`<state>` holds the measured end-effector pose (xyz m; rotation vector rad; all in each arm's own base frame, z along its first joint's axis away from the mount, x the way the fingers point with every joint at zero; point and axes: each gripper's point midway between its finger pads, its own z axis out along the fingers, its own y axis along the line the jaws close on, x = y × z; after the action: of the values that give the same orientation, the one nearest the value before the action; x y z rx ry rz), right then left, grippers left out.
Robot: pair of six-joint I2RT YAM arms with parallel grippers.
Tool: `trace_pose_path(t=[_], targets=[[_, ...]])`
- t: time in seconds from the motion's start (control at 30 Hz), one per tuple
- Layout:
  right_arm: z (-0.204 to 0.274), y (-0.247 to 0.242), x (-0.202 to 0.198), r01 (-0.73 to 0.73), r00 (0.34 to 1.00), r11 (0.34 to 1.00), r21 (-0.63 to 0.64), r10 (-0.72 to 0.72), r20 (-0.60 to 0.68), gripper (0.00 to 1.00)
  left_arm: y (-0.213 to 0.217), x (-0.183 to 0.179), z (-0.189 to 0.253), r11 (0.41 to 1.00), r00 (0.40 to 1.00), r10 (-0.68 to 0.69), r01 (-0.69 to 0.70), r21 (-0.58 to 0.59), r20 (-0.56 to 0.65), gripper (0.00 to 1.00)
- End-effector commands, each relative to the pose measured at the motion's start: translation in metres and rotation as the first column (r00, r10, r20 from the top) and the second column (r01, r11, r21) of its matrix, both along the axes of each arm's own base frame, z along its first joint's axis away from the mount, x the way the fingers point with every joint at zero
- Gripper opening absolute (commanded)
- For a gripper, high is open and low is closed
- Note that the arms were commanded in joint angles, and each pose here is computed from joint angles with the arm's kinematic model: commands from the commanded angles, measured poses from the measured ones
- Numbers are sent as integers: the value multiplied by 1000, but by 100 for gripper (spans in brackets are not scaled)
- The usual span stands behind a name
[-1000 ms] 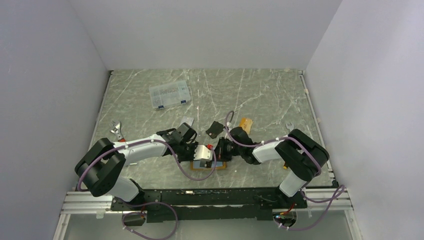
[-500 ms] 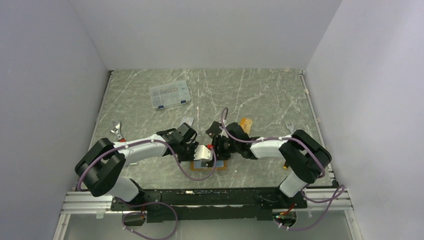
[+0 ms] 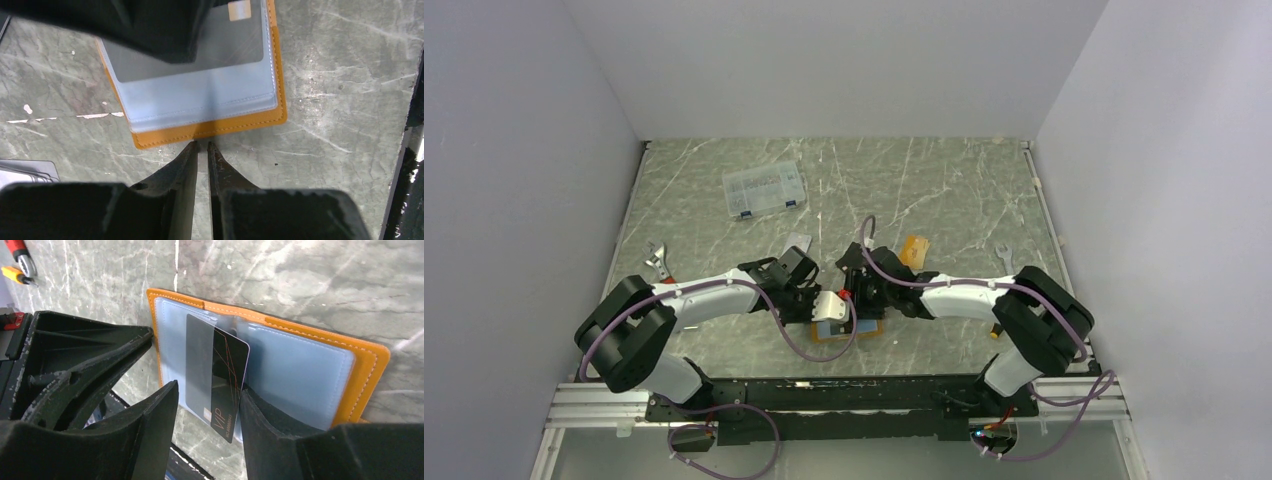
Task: Put the credit cards into the card holder
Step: Insert the credit card into the card holder.
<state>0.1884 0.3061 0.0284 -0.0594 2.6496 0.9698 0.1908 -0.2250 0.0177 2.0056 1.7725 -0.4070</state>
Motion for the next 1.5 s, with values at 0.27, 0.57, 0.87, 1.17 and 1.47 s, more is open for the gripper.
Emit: trace_pose_path(t=[0.27,0.57,0.87,1.17,1.47], targets=[[-35,-15,-21,11,1000,973,-233,-11,-1,60,1,1,-3,999,999,37,-37,1,5,16],[-18,11,-22,-17,999,988,-152,24,48,60,-4,4,1,999,999,37,-37,-25,21,15],[-18,18,-27,-57,994,986,-159,70,79,59,-3,7,-3,996,996,79,-77,-46,43,3],[-9,10,-27,-30,995,987,-156,45,90,62,-6,7,7,994,995,72,-66,-88,64,1],[5,9,-32,-100,994,995,-30,101,30,69,-3,12,5,998,993,34,-28,-57,111,1]])
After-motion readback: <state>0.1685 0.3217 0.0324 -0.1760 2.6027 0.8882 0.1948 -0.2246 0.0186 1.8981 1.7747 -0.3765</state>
